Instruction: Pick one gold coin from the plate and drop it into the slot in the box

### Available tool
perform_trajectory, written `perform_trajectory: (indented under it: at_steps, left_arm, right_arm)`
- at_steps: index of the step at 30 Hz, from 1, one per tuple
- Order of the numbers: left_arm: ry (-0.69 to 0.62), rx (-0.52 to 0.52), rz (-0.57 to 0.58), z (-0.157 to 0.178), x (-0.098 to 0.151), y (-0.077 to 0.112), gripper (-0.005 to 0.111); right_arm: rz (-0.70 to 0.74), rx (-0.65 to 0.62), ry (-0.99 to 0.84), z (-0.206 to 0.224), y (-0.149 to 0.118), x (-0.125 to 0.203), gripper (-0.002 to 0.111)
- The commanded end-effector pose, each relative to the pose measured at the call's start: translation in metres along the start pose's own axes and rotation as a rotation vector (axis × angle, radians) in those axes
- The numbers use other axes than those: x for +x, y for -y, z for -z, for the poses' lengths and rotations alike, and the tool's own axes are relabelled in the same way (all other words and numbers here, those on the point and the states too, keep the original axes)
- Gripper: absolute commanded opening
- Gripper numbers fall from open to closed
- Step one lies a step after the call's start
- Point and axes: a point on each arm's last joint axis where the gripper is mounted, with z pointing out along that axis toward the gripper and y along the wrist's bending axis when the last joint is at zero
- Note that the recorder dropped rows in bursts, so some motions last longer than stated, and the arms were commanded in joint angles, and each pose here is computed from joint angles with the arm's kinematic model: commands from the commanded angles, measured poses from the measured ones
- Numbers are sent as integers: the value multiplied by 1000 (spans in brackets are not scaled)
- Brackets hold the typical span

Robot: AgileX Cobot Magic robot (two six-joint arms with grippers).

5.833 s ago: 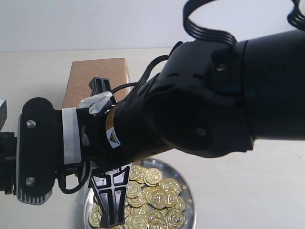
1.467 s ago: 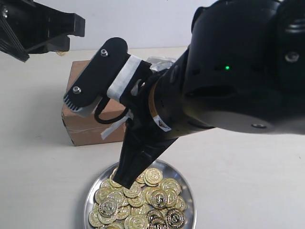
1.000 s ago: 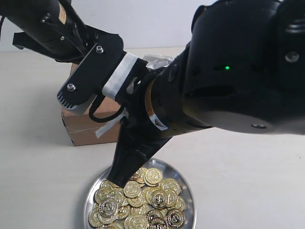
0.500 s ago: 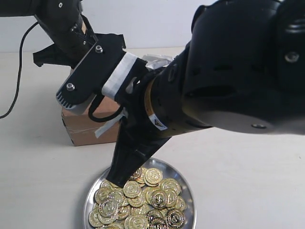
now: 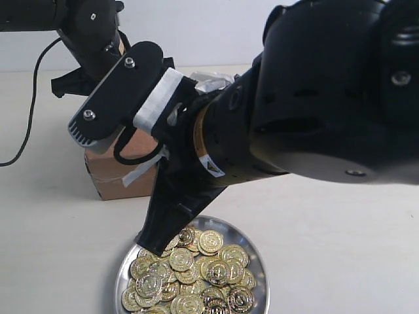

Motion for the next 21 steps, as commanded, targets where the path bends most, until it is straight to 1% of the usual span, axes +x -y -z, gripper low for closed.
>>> perform_trajectory:
  at_steps: [1, 7, 21]
  left_arm:
    - [4, 1, -6, 3, -1, 1, 0]
    - [-13, -21, -10, 3, 0, -1, 0]
    - [-22, -6, -15, 3, 2, 1, 0]
  right_arm:
    - [-4, -2, 22, 4, 1, -2, 0]
    - [-3, -2, 22, 4, 1, -2, 0]
    - [-3, -2, 22, 4, 1, -2, 0]
